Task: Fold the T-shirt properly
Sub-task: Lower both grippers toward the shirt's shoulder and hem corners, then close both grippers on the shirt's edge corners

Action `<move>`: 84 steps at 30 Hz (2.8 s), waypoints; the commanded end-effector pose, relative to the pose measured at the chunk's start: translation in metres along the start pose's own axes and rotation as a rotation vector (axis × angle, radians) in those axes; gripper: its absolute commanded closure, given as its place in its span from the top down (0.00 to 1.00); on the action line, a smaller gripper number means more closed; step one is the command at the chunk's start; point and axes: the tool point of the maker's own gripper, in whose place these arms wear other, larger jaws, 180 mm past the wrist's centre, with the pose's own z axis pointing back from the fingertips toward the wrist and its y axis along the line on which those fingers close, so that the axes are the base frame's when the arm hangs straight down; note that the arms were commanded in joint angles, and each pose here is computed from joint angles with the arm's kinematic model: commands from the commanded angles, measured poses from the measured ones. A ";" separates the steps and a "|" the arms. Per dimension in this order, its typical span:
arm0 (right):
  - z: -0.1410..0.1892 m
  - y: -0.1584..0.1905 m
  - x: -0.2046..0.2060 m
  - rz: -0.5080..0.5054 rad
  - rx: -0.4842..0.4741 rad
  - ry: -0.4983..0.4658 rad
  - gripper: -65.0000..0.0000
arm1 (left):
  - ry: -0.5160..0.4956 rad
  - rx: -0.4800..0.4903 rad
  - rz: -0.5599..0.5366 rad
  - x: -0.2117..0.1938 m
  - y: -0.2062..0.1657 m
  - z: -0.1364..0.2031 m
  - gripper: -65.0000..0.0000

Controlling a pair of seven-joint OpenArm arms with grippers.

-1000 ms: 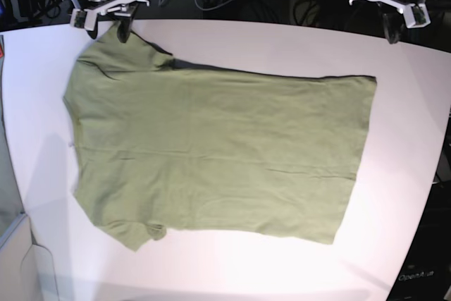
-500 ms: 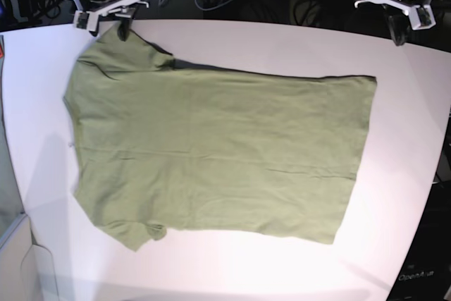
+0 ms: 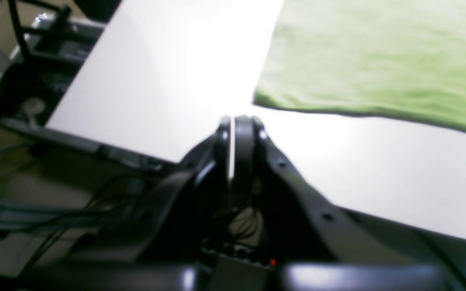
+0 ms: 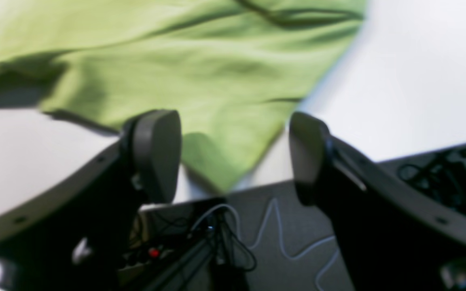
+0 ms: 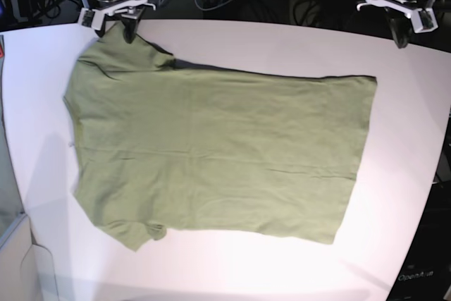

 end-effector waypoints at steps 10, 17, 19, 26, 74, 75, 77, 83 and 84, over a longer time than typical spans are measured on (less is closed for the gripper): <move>-0.010 0.014 -0.001 -0.014 0.035 0.044 0.62 | -0.033 0.002 -0.019 0.010 0.003 0.002 0.02; -0.015 0.017 0.003 -0.015 0.041 0.042 0.33 | -0.033 0.002 -0.019 0.010 0.003 0.002 0.02; -0.016 0.017 0.003 -0.016 0.041 0.042 0.18 | -0.033 0.002 -0.019 0.010 0.003 0.002 0.02; -0.017 0.017 0.004 -0.016 0.039 0.039 0.01 | -0.046 0.001 -0.013 0.014 0.002 -0.002 0.02; -0.018 0.013 0.006 0.007 0.042 0.037 0.00 | 0.218 -0.136 -0.010 0.000 0.005 -0.112 0.45; -0.018 0.013 0.006 0.007 0.042 0.037 0.00 | 0.220 -0.137 -0.007 -0.001 0.004 -0.113 0.45; -0.018 0.013 0.006 0.008 0.042 0.037 0.00 | 0.219 -0.138 -0.005 0.000 0.004 -0.113 0.45; -0.018 0.014 0.006 0.008 0.045 0.038 0.00 | 0.221 -0.214 -0.031 0.000 -0.023 -0.119 0.45; -0.018 0.014 0.006 0.008 0.045 0.038 0.00 | 0.222 -0.222 -0.028 0.000 -0.028 -0.119 0.45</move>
